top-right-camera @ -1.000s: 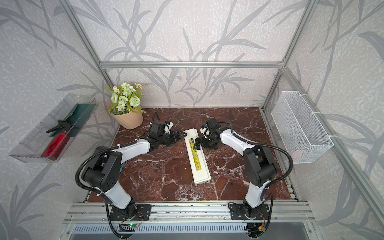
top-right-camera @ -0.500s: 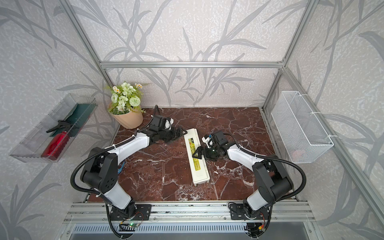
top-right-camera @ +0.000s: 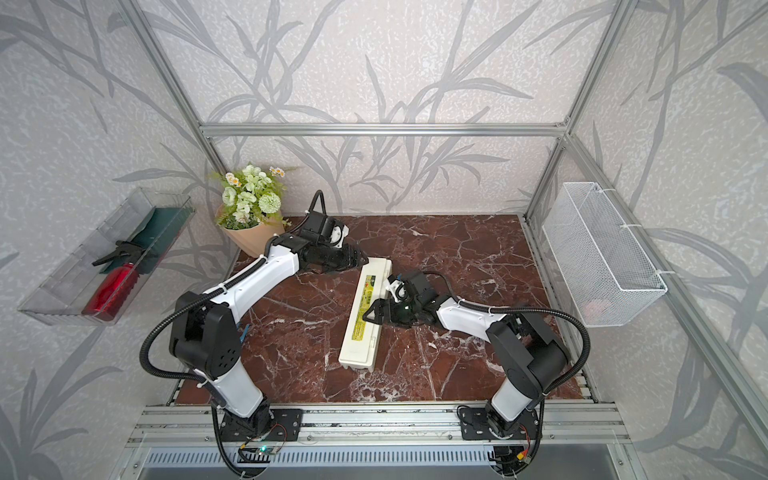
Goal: Put plastic wrap rolls into dispensers
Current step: Adjust the plastic wrap cutting box at the center of the board, then close the lid on the plastic wrap cutting box.
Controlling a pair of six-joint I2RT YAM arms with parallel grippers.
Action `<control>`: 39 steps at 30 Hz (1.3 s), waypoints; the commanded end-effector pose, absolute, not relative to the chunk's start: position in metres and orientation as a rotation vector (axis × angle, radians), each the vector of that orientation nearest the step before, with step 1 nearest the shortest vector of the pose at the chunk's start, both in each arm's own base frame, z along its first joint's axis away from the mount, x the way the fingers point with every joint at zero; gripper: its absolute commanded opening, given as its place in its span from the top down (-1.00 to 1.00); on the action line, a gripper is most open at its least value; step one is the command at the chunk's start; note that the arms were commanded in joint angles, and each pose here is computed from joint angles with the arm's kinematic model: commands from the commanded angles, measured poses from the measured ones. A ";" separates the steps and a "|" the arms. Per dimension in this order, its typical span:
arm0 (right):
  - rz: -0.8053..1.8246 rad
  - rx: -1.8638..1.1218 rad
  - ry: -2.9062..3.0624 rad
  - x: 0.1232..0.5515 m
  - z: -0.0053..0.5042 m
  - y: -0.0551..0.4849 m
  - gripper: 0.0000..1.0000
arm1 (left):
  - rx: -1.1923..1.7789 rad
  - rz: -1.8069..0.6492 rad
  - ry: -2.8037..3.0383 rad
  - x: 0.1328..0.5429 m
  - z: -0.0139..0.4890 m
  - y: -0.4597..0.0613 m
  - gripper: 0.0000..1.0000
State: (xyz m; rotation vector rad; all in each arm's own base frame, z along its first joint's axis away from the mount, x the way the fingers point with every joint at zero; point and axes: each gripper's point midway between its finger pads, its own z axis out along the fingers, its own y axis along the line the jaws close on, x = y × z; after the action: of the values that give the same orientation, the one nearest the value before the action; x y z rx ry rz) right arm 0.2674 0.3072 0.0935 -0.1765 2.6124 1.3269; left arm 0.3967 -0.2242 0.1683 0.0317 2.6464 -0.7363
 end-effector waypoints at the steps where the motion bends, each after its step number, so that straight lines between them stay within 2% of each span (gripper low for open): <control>1: 1.312 -0.097 2.545 0.288 0.105 0.284 -0.91 | 0.172 -0.654 2.697 0.387 0.171 -0.228 -0.42; 3: 1.304 -0.069 2.542 0.297 0.104 0.274 -0.90 | 0.221 -0.628 2.713 0.389 0.171 -0.233 -0.26; 6: 1.314 -0.034 2.524 0.313 0.104 0.265 -0.85 | 0.258 -0.599 2.737 0.394 0.165 -0.240 0.10; 11: 1.367 0.060 2.481 0.342 0.097 0.254 -0.78 | 0.345 -0.523 2.754 0.398 0.156 -0.259 0.21; 13: 1.422 0.121 2.464 0.353 0.088 0.252 -0.76 | 0.381 -0.520 2.744 0.400 0.155 -0.269 0.43; 17: 1.475 0.178 2.425 0.371 0.079 0.251 -0.73 | 0.417 -0.491 2.719 0.406 0.155 -0.279 0.68; 27: 1.519 0.218 2.411 0.398 0.067 0.259 -0.72 | 0.500 -0.429 2.751 0.417 0.137 -0.283 0.71; 39: 1.595 0.296 2.393 0.404 0.052 0.261 -0.49 | 0.578 -0.507 2.713 0.412 0.145 -0.291 0.69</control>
State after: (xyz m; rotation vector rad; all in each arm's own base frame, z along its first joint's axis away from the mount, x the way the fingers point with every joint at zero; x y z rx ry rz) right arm 0.4020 0.2598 0.0515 0.2950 2.4170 1.5564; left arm 0.4175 -0.2891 0.1335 0.5256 2.7401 -0.4751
